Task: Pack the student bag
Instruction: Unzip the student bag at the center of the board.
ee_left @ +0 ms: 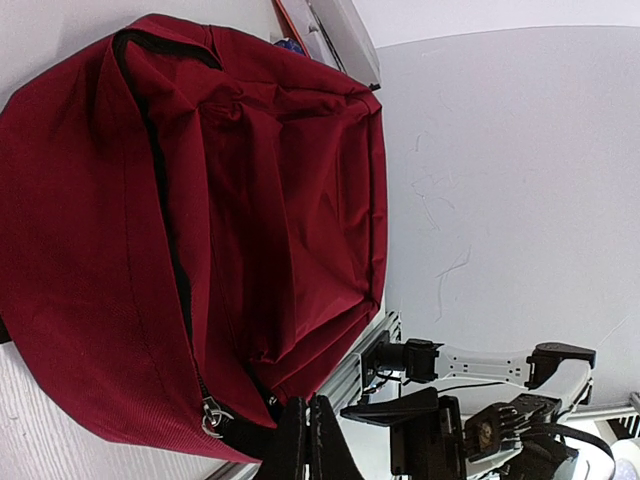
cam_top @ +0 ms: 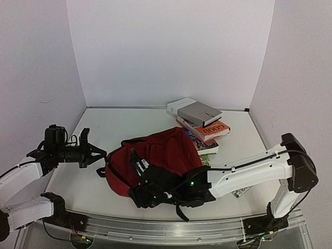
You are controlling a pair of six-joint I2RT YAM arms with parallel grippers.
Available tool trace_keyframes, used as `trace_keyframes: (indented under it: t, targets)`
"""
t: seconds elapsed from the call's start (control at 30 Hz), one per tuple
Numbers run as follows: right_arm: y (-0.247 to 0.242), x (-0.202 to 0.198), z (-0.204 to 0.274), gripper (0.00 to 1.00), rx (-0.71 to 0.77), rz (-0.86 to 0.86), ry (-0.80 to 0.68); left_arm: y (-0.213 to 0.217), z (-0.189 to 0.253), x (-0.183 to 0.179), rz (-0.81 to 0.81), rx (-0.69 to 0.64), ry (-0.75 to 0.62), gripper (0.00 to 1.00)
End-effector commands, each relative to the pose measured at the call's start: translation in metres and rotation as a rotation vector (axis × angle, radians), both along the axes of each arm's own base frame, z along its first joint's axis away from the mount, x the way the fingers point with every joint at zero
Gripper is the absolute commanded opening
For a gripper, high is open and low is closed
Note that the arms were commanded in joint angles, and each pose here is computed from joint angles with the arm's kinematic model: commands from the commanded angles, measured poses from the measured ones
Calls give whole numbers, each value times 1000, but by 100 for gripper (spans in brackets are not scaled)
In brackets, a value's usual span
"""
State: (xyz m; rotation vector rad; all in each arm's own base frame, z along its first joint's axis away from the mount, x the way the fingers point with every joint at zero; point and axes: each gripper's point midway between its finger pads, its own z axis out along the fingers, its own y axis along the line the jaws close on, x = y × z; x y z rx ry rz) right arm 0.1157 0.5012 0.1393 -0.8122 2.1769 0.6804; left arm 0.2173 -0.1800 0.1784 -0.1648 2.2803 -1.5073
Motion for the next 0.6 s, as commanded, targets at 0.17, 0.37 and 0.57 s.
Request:
trace_keyframes:
  t: [0.17, 0.37, 0.57]
  targets:
    - [44, 41, 4, 69, 52, -35, 20, 2, 2, 1, 30, -13, -6, 0]
    - [58, 59, 1, 63, 29, -15, -6, 2, 2, 1, 32, -11, -4, 0]
    - [63, 69, -16, 59, -36, -4, -33, 3, 1, 0, 36, -10, 1, 0]
